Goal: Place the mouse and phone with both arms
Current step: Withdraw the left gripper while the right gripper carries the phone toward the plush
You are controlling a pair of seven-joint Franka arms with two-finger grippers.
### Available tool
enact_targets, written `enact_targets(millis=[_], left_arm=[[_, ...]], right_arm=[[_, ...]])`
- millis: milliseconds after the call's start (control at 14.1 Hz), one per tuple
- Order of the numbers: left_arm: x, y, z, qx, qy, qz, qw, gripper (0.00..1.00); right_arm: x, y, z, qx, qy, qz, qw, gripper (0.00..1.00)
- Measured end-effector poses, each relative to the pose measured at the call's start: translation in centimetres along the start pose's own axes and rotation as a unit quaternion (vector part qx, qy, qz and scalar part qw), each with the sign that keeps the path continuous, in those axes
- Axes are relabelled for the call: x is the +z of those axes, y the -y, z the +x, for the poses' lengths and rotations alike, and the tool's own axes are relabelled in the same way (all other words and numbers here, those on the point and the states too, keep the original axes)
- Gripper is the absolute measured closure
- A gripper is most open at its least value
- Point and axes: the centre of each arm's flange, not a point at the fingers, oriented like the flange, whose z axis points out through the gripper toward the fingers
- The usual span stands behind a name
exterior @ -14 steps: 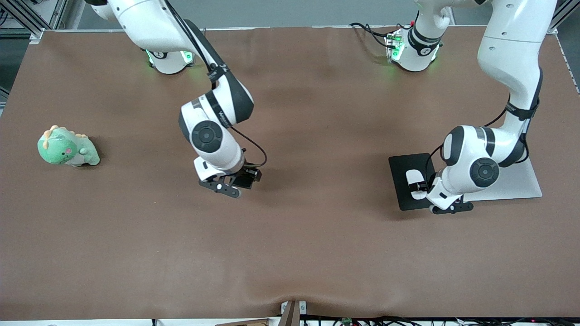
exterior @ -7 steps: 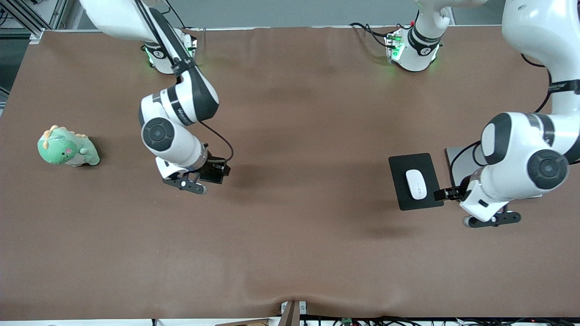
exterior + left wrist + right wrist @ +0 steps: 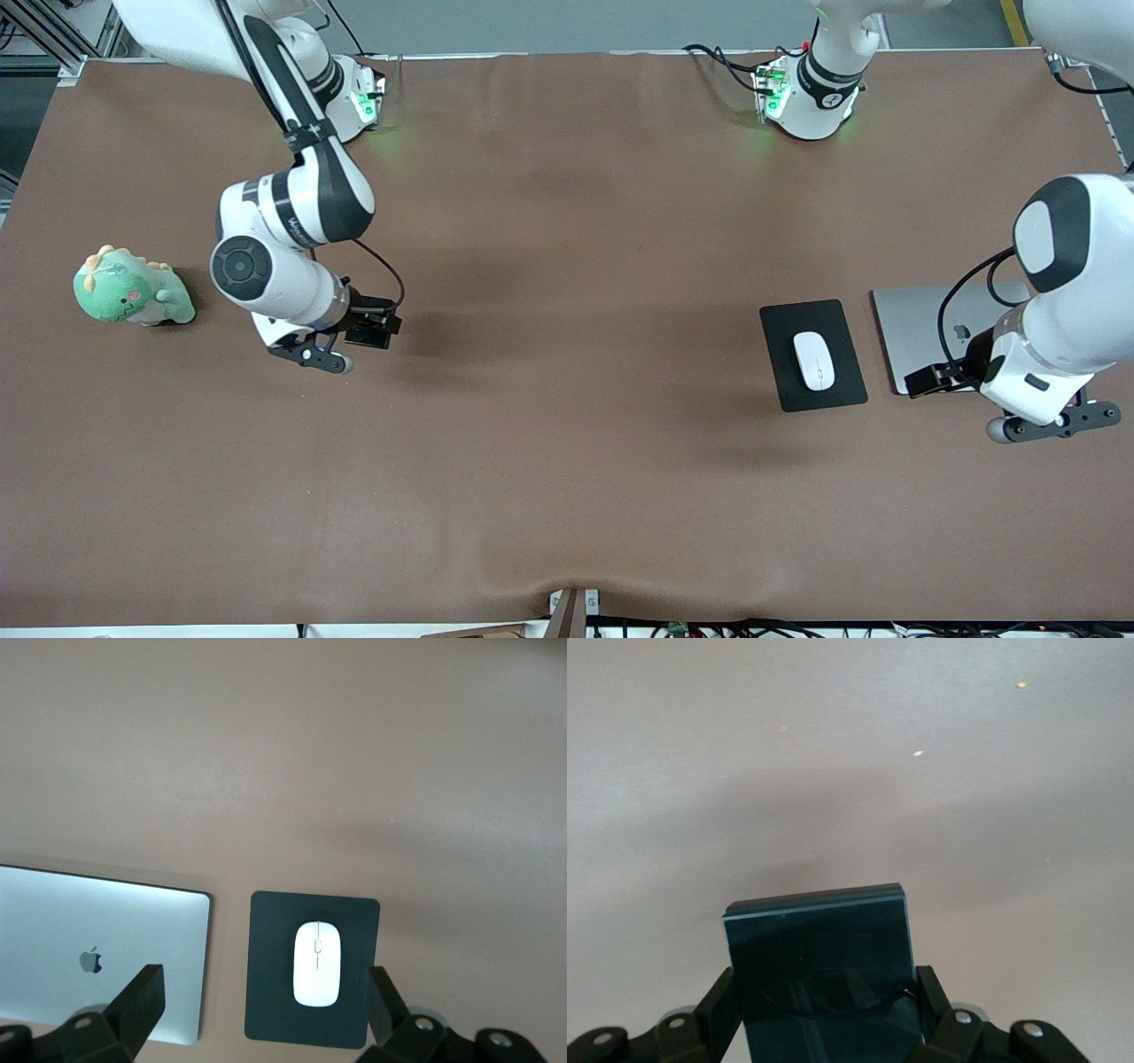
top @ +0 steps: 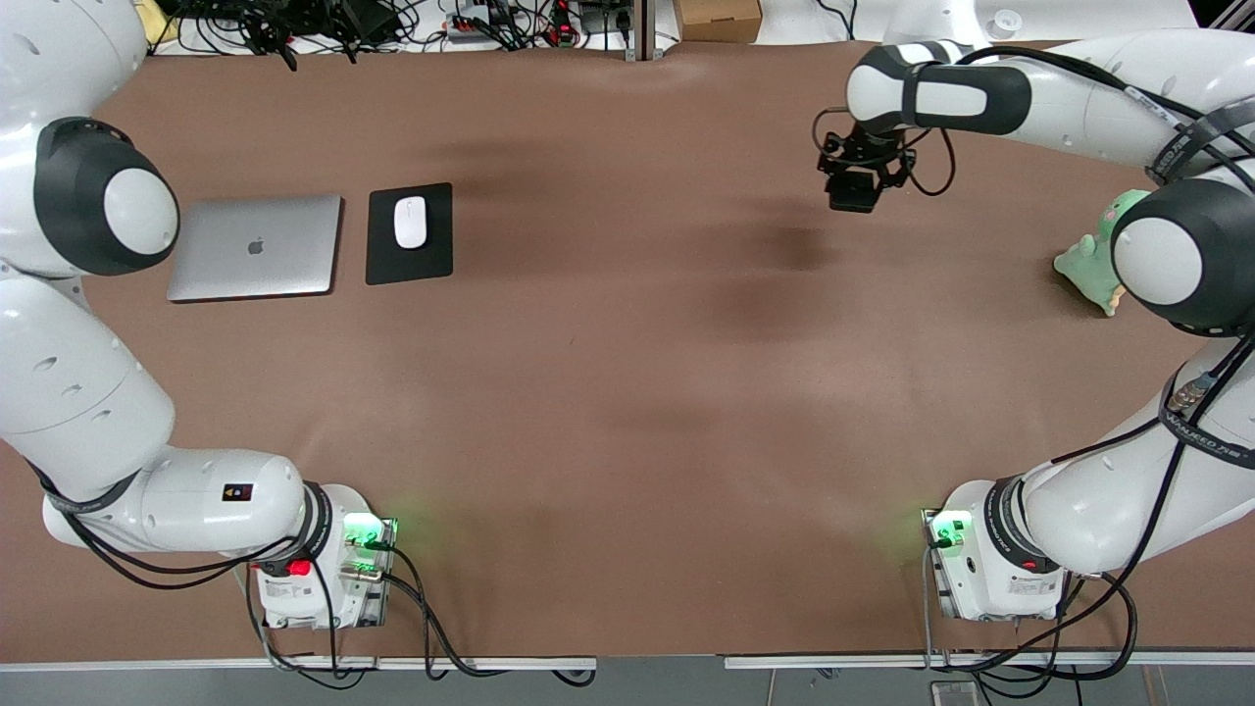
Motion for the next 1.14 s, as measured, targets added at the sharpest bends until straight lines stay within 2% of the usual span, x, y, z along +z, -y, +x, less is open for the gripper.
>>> enact_targets(millis=[639, 1135], left_arm=[[-8.0, 0.5, -3.1, 0.001, -0.013, 0.0, 1.0, 0.0], [-12.0, 0.6, -5.4, 0.004, -0.014, 0.002, 1.0, 0.0]], right_arm=[[1.6, -11.8, 2.9, -0.039, 0.028, 0.009, 0.999, 0.17], [2.3, -17.6, 3.8, -0.056, 0.016, 0.015, 0.998, 0.17]])
